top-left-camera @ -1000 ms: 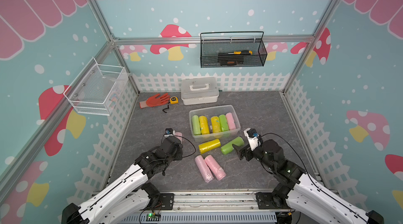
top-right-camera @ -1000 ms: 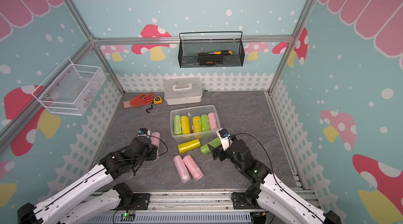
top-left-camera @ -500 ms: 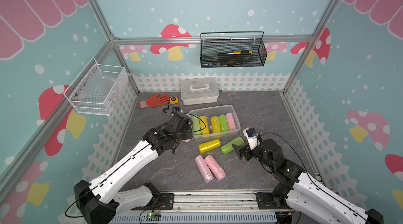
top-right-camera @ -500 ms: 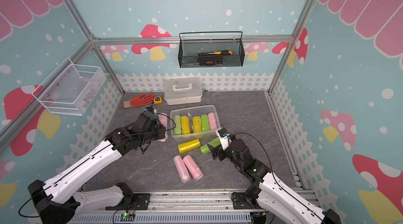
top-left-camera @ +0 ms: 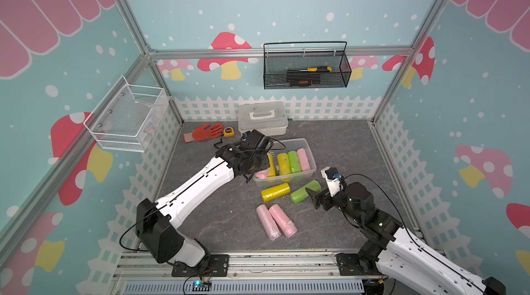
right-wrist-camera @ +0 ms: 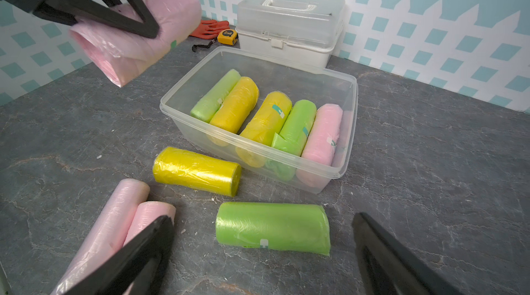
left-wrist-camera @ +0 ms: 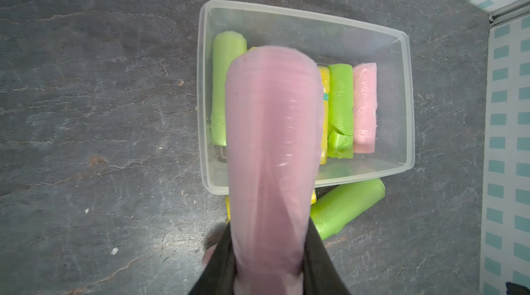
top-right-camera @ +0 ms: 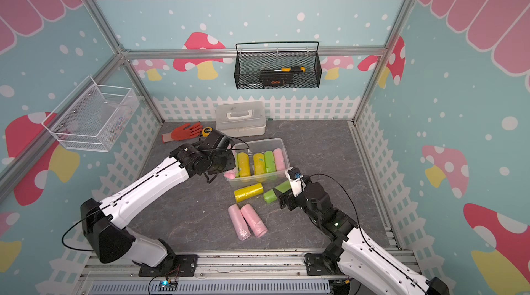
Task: Put the roll of trash bags into the storage box
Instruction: Place the roll of trash bags in the storage box.
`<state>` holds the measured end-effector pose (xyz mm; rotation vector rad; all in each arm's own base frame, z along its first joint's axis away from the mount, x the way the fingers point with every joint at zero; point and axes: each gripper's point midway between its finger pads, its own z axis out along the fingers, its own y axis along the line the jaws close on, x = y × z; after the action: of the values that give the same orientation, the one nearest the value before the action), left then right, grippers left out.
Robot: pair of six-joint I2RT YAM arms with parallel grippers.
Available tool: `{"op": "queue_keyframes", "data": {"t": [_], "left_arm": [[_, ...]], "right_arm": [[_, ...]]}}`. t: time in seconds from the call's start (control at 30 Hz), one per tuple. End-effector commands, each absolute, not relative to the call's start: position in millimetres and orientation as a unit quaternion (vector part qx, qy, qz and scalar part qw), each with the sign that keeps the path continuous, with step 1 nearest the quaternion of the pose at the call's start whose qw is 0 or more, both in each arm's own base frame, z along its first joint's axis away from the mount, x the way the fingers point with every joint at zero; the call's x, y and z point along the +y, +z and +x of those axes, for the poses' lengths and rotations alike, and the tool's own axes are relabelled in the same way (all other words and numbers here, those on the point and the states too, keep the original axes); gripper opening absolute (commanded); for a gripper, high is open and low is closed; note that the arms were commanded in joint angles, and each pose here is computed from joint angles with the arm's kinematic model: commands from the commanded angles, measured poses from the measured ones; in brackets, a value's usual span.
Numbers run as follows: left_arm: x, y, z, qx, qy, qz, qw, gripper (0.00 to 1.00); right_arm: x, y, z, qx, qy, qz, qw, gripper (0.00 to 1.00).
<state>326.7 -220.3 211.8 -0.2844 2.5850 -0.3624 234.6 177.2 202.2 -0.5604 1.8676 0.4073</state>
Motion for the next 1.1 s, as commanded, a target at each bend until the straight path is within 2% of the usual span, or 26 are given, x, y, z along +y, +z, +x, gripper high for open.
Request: {"op": "queue_keyframes", "data": {"t": [0.0,0.5,0.77,1.07], "left_arm": [[-245,213,340,0.953,-0.156,-0.102,0.24,0.0],[-296,156,391,0.967,-0.117,-0.088,0.206,0.0],[-290,129,408,0.969,-0.073,-0.098,0.213,0.0],[-283,79,418,0.978,-0.05,-0.106,0.171,0.0]], "right_arm": [[173,211,236,0.786,0.168,-0.224,0.552,0.99],[176,214,236,0.784,0.175,-0.225,0.552,0.99],[177,214,237,0.785,0.176,-0.226,0.55,0.99],[176,215,236,0.784,0.176,-0.225,0.551,0.99]]}}
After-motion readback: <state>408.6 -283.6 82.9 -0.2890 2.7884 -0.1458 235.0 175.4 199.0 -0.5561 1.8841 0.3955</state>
